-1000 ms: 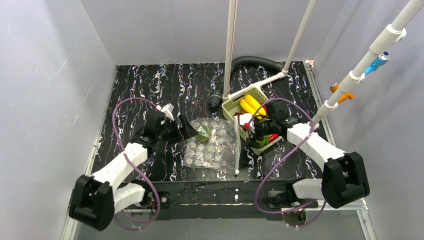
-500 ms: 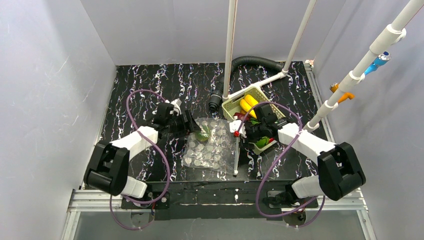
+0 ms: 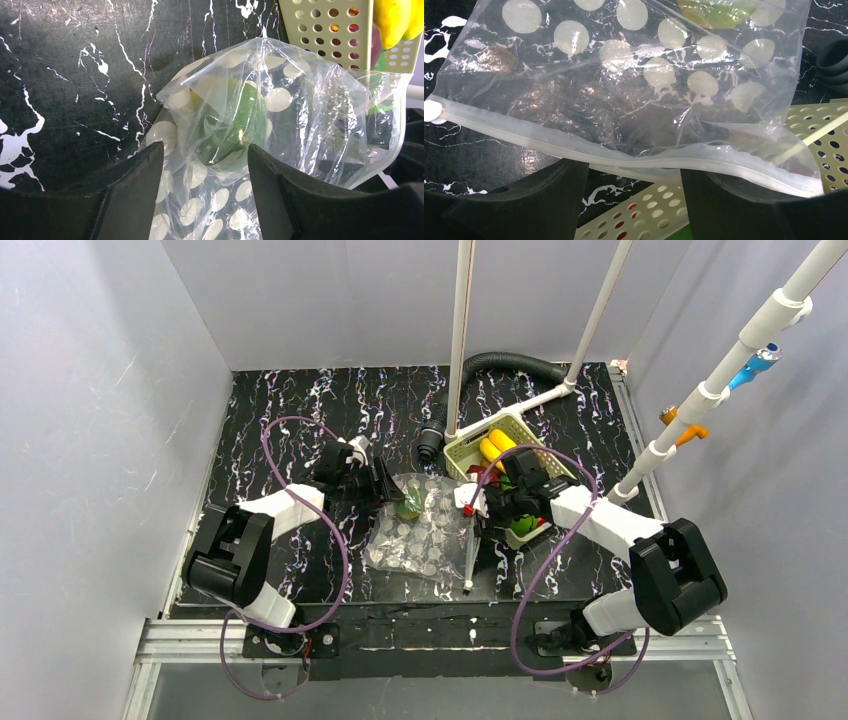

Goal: Open the zip-top bag and remove the fake food
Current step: Pick up the fake fruit from the zipper food storage bag.

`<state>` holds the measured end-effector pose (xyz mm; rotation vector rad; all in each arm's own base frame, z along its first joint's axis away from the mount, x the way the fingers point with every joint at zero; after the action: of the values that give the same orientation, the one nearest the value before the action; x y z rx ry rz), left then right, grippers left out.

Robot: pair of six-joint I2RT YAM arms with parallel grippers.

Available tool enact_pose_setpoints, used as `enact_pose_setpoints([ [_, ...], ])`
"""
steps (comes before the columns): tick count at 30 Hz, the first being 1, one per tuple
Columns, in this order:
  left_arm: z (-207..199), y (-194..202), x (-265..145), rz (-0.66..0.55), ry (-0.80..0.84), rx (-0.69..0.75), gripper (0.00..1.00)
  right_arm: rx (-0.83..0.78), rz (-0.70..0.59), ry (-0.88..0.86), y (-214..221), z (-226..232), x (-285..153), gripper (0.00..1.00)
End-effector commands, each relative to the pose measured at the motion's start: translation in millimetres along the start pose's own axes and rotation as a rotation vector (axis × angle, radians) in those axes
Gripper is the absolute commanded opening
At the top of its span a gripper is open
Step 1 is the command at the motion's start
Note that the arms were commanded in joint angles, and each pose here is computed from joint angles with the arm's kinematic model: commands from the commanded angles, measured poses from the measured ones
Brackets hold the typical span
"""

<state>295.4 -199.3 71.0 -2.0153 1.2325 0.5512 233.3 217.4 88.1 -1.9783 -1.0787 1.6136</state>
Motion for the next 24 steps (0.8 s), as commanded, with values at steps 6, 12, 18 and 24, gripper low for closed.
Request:
enact_pose_setpoints([
  [6, -17, -24, -4, -0.077, 0.059, 0.0, 0.73, 0.013, -0.018, 0.019, -8, -11, 4, 0.72],
  [12, -13, -32, 1, -0.103, 0.031, -0.03, 0.74, 0.028, -0.016, 0.018, -7, -11, 7, 0.72],
  [18, -8, -40, 15, -0.089, 0.002, -0.037, 0.68, 0.032, -0.015, 0.02, -7, -12, 7, 0.72],
  [24, -5, -29, 23, -0.043, 0.032, -0.049, 0.31, 0.037, -0.007, 0.016, -5, -12, 9, 0.72],
])
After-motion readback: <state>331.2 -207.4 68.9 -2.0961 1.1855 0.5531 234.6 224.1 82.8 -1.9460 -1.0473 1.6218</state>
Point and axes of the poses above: each gripper's point midway between its finger pads, its own x axis out along the fingers, its own z axis along the line the jaws close on, y = z × x, the point moved 2 cm from there along -x, back along the fingers, and after that the axes turned 4 degrees about -x, right-handed, at the moved point
